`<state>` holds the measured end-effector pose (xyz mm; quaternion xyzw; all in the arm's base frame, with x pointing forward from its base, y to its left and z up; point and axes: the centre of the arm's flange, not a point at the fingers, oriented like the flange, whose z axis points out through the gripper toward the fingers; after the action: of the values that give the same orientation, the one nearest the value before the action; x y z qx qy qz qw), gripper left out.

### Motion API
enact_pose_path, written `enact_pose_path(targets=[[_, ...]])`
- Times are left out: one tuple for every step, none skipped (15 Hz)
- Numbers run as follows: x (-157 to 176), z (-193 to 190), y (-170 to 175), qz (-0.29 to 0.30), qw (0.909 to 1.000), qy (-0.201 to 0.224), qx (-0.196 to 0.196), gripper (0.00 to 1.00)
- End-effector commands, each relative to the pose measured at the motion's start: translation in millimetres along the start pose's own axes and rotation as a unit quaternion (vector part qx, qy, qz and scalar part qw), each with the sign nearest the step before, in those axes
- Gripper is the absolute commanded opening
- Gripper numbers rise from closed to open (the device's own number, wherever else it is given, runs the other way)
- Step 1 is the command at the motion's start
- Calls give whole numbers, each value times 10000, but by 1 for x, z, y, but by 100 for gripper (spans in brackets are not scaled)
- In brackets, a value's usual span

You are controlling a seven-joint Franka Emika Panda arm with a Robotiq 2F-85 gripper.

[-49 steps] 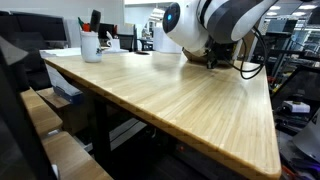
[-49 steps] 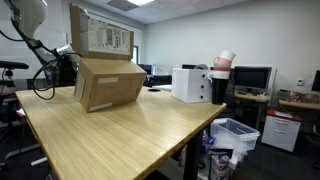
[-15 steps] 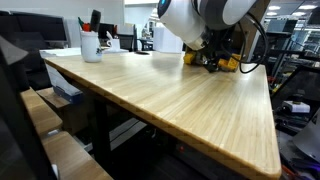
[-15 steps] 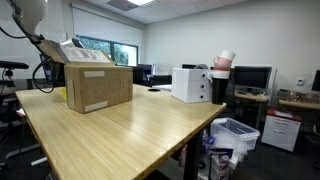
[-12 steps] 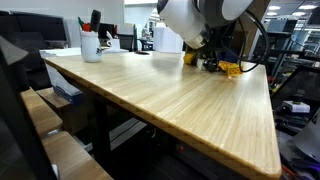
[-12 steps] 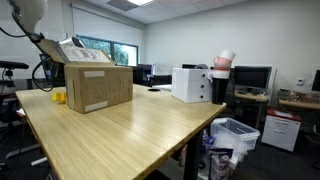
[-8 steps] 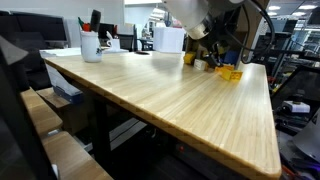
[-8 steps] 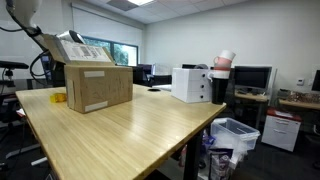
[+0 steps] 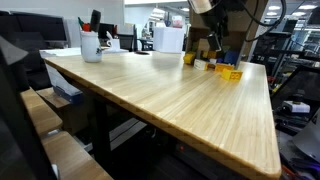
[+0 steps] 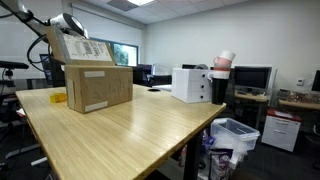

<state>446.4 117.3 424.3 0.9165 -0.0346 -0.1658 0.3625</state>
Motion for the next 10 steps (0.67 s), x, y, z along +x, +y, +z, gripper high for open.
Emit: enact_pose_path(targets=[[-10,-6,25,-330,9982,38,498,100],[-12,-8,30,-415,9974,20,595,100],[-17,-11,35,-676,9947,-116,761,100],[-20,-14,38,-770,9933,-113,858,100],[-25,-17,41,-953,9903,-125,1000,100],[-29,-19,43,-1066,9879,-122,1124,100],[-34,-23,47,-1222,9842,-119,1279,100],[-39,-27,51,-1318,9812,-103,1405,100],[-43,-30,54,-1406,9787,-90,1494,100],[-48,-33,57,-1479,9761,-72,1588,100]])
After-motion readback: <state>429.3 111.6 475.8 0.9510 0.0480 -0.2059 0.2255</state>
